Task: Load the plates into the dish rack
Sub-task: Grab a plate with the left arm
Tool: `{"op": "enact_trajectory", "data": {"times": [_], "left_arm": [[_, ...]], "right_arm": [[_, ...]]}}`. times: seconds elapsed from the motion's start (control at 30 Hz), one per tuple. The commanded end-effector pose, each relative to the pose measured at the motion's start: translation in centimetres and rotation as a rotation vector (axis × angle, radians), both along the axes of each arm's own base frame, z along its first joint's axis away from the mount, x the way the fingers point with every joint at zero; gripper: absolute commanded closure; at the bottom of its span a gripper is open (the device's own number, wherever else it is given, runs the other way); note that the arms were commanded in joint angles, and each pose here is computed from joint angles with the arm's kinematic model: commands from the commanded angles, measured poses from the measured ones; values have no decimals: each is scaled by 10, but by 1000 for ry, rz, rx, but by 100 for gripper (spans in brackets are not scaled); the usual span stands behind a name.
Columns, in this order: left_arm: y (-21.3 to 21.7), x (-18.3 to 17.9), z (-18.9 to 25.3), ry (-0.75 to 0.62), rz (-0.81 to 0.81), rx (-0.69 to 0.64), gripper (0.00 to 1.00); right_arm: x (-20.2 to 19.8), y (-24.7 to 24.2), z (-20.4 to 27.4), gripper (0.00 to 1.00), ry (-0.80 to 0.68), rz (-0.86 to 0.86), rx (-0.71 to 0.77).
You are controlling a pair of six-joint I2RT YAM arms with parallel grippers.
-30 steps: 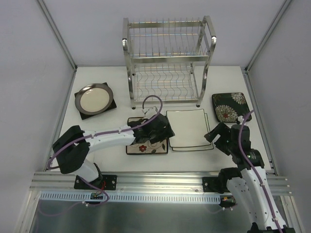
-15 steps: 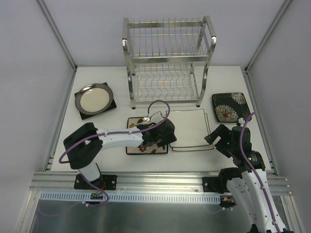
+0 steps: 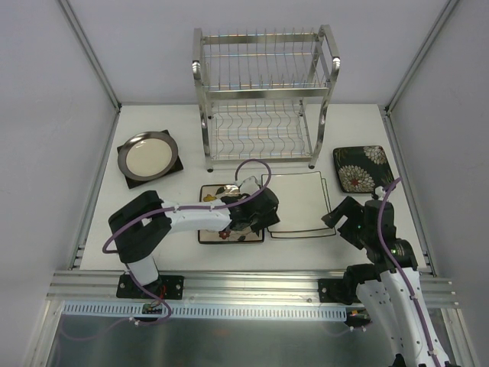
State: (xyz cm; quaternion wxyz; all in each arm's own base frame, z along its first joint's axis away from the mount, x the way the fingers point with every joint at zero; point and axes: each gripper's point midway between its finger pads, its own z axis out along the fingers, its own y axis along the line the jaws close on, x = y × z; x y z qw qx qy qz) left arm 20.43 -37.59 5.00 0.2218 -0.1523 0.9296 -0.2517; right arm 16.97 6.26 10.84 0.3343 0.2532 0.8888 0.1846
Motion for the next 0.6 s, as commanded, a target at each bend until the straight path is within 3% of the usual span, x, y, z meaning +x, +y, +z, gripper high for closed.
{"op": "enact_trajectory", "data": {"times": [0.0, 0.3, 0.47, 0.57], "left_arm": [[-6, 5, 2, -23, 26, -1, 53], [-11, 13, 2, -57, 23, 9, 58], [-4, 13, -1, -58, 38, 19, 72], [-1, 11, 0, -55, 39, 17, 76]], "right_arm": [[3, 1, 19, 10, -48, -5, 15], [2, 1, 20, 10, -54, 1, 14], [2, 2, 20, 10, -57, 9, 10], [2, 3, 20, 10, -59, 13, 15]]}}
